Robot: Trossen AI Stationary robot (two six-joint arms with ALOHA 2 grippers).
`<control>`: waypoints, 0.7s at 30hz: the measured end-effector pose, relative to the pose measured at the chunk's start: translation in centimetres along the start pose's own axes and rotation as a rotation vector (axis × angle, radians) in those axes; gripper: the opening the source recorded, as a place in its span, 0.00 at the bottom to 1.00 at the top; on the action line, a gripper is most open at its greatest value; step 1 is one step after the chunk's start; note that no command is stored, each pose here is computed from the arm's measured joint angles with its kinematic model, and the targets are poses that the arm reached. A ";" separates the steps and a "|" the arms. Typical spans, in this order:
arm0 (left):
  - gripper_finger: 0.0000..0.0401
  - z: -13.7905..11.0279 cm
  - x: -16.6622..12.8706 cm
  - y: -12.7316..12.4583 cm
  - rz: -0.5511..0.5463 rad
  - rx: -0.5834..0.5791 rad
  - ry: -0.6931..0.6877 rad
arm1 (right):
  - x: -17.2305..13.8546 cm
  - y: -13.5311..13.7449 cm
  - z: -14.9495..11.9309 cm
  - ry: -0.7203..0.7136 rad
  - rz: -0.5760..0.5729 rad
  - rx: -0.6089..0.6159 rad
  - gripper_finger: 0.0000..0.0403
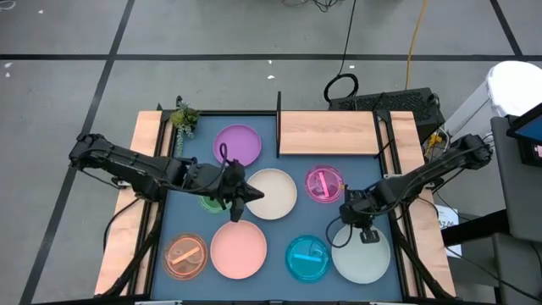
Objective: Place and stack plates onto a shelf
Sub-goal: Put the gray plate on the shelf
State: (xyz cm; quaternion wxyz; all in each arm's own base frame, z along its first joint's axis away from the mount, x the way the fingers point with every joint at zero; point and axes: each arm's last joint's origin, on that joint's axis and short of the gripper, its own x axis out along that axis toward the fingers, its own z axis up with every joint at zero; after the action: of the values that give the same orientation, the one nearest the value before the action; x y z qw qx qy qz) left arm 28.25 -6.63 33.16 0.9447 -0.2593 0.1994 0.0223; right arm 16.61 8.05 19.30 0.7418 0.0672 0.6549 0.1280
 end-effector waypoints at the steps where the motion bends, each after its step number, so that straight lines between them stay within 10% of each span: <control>1: 0.01 0.0 0.0 0.0 0.002 0.005 0.001 | -0.4 0.1 0.0 0.004 -0.001 0.005 0.00; 21: 0.01 -0.4 0.0 0.3 0.030 0.018 0.038 | -8.5 2.1 0.3 -0.150 0.097 0.440 0.00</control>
State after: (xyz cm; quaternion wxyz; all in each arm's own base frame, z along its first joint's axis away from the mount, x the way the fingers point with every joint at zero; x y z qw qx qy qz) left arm 28.06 -6.57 32.73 0.9426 -0.2481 0.2215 0.0298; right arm 15.82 7.69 27.97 0.7488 0.2681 0.6060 0.0125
